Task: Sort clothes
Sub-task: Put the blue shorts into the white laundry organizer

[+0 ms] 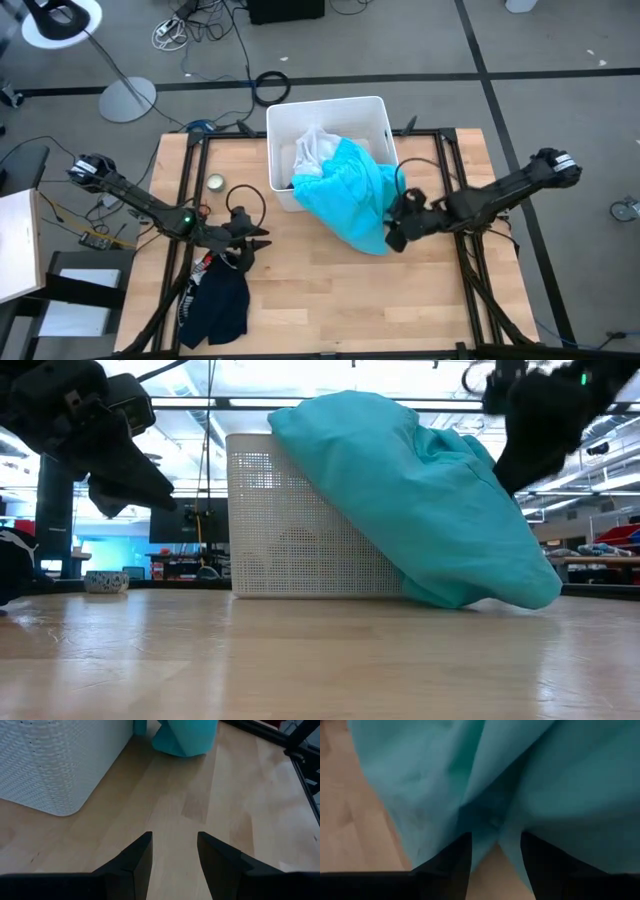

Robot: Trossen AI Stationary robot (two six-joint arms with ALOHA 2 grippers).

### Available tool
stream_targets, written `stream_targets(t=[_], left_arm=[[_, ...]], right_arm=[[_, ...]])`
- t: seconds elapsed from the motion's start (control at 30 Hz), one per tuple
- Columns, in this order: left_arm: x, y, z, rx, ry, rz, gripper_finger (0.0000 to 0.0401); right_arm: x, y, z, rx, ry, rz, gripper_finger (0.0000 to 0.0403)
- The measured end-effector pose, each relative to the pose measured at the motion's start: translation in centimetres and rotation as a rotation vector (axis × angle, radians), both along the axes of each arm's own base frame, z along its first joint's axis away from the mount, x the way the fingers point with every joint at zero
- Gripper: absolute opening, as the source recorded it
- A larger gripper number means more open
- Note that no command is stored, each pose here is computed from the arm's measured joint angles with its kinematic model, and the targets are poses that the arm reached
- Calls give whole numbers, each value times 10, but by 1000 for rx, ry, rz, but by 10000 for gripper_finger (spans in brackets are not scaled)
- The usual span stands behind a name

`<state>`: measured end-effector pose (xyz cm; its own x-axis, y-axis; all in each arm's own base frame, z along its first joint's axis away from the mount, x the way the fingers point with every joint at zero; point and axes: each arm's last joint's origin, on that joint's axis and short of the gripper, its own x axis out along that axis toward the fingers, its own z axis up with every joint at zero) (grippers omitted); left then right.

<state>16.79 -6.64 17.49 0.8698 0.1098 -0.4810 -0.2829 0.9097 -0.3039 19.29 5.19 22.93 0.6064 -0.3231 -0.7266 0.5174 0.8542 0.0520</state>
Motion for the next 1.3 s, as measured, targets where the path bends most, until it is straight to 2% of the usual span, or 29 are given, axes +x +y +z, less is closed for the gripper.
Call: stream_targets(t=[0.13,0.33,0.43,0.53,0.6,0.67,0.97,1.13,1.3], left_arm=[[0,0,0,-1,-4,1,160],[1,0,2,-5,-19,3,160],[1,0,2,-5,-19,2,160],[1,0,2,-4,-19,3,160],[1,0,2,-5,-20,3,160],[1,0,2,-5,-20,3,160],[1,0,2,-5,-22,3,160],[1,0,2,-5,-23,3,160],[1,0,2,-5,-22,3,160]], right_arm=[[4,1,-32,25,-158,30,169],[9,-4,-54,17,-402,73,154],[17,-4,-54,-10,-442,90,112],[30,-4,-46,-77,-433,126,34],[40,-5,-34,-137,-439,153,12],[51,-9,-17,-194,-463,169,13],[89,-44,101,-563,-598,236,2],[107,-89,141,-671,-538,133,2],[126,-144,158,-707,-467,-12,1]])
